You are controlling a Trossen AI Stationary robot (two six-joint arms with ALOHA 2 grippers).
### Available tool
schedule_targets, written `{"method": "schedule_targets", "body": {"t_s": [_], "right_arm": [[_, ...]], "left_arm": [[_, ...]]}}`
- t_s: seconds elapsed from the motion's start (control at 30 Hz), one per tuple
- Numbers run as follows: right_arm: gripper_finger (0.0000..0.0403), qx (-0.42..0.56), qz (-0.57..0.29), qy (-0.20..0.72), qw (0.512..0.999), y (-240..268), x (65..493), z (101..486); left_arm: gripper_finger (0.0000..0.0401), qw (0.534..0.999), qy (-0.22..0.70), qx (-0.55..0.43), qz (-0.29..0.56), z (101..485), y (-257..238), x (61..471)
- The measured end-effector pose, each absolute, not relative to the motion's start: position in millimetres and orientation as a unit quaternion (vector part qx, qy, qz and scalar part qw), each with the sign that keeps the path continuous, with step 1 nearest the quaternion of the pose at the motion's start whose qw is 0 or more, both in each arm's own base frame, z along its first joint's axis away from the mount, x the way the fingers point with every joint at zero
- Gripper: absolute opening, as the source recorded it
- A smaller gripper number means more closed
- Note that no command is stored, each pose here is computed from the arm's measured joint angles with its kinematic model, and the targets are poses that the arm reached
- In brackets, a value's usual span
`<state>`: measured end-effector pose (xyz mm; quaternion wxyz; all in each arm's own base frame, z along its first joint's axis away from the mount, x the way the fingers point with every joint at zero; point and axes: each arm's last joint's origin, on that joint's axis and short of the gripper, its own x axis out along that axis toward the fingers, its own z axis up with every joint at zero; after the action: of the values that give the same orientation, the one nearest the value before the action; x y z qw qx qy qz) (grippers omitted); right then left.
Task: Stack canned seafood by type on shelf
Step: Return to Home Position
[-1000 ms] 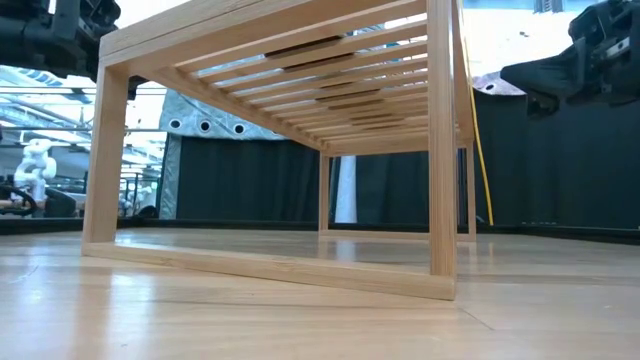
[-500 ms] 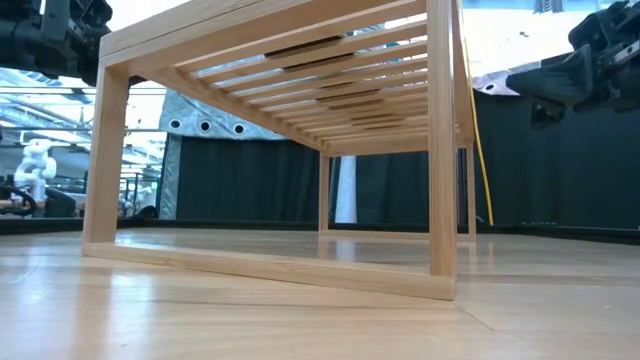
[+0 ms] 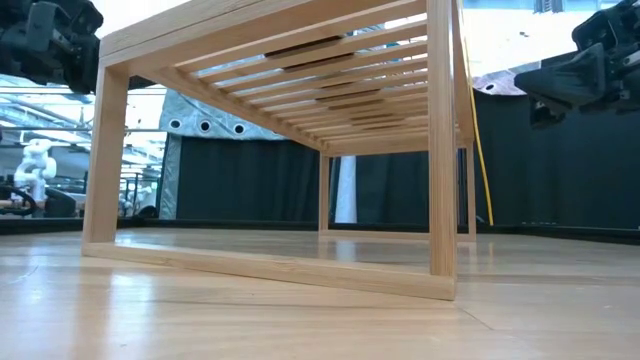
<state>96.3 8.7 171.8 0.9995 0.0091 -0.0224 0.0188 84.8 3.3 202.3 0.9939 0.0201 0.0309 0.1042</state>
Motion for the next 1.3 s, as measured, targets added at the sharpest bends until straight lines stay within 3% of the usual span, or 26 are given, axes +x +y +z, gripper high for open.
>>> {"method": "schedule_targets", "body": {"t_s": [0.27, 0.57, 1.0, 1.3], "right_arm": [[0.0000, 0.005, 0.018, -0.022, 1.000, 9, 96, 172], [0.0000, 0.005, 0.016, -0.022, 1.000, 9, 96, 172], [0.0000, 0.006, 0.016, -0.022, 1.000, 9, 96, 172], [0.0000, 0.006, 0.016, -0.022, 1.000, 9, 96, 172]], "left_arm": [[0.0009, 0.994, 0.028, 0.020, 0.107, 202, 4, 82], [0.0008, 0.995, -0.056, 0.039, 0.074, 191, 1, 92], [0.0008, 0.996, -0.058, 0.056, 0.050, 177, 0, 96], [0.0008, 0.992, -0.030, 0.081, 0.091, 172, 11, 96]]}}
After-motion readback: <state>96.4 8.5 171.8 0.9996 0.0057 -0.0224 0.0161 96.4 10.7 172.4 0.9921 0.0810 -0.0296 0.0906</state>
